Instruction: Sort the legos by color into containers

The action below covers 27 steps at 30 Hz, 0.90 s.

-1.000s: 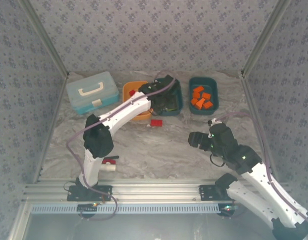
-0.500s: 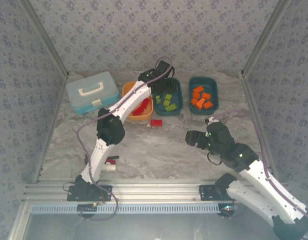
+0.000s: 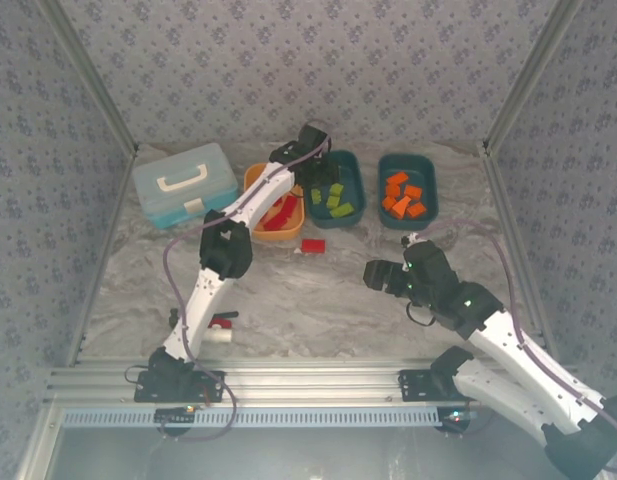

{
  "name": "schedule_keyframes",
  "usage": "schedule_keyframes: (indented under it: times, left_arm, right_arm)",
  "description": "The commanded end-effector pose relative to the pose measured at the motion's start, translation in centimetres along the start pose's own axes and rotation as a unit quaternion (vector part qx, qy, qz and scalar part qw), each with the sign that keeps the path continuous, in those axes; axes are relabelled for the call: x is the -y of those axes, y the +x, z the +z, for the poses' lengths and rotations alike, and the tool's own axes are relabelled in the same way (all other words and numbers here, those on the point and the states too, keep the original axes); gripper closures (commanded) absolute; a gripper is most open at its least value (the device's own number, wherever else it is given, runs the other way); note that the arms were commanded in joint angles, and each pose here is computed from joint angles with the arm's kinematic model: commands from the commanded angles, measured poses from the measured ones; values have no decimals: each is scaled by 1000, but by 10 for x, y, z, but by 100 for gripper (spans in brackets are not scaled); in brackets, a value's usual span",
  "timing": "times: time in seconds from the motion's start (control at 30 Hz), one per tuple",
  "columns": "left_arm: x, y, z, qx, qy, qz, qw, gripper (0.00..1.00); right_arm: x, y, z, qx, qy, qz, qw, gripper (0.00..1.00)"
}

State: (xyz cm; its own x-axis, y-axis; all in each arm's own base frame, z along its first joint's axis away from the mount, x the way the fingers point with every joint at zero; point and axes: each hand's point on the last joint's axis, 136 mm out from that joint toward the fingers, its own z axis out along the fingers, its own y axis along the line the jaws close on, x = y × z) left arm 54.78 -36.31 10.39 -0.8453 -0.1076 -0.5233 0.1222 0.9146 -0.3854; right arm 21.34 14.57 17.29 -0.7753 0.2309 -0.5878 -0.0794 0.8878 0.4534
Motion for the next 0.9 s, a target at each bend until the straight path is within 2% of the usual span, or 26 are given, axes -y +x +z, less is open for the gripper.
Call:
schedule_keyframes:
  times: [0.0, 0.17, 0.37, 0.47, 0.6, 0.7, 0.87]
  left_arm:
    - [17, -5, 3, 10, 31, 12, 999, 38]
    - [26, -9, -7, 17, 38, 12, 999, 20]
    - [38, -26, -41, 35, 48, 9, 998, 17]
    - [50, -39, -76, 49, 61, 5, 997, 17]
    - [71, -44, -141, 62, 79, 4, 995, 17]
    - [86, -36, -193, 72, 92, 6, 993, 17]
    - [83, -3, -259, 78, 112, -16, 991, 17]
  right_arm:
    - [-4, 2, 2, -3, -10, 8, 1000, 16]
    - [-2, 4, 6, -9, -4, 4, 1000, 16]
    - [-7, 1, 9, -15, -6, -3, 1000, 15]
    - [-8, -1, 10, -17, -1, -9, 1000, 16]
    - [-9, -9, 14, -15, 14, -17, 1000, 16]
    - [-13, -21, 19, -10, 24, -20, 999, 16]
    - [-24, -36, 38, -18, 52, -18, 998, 18]
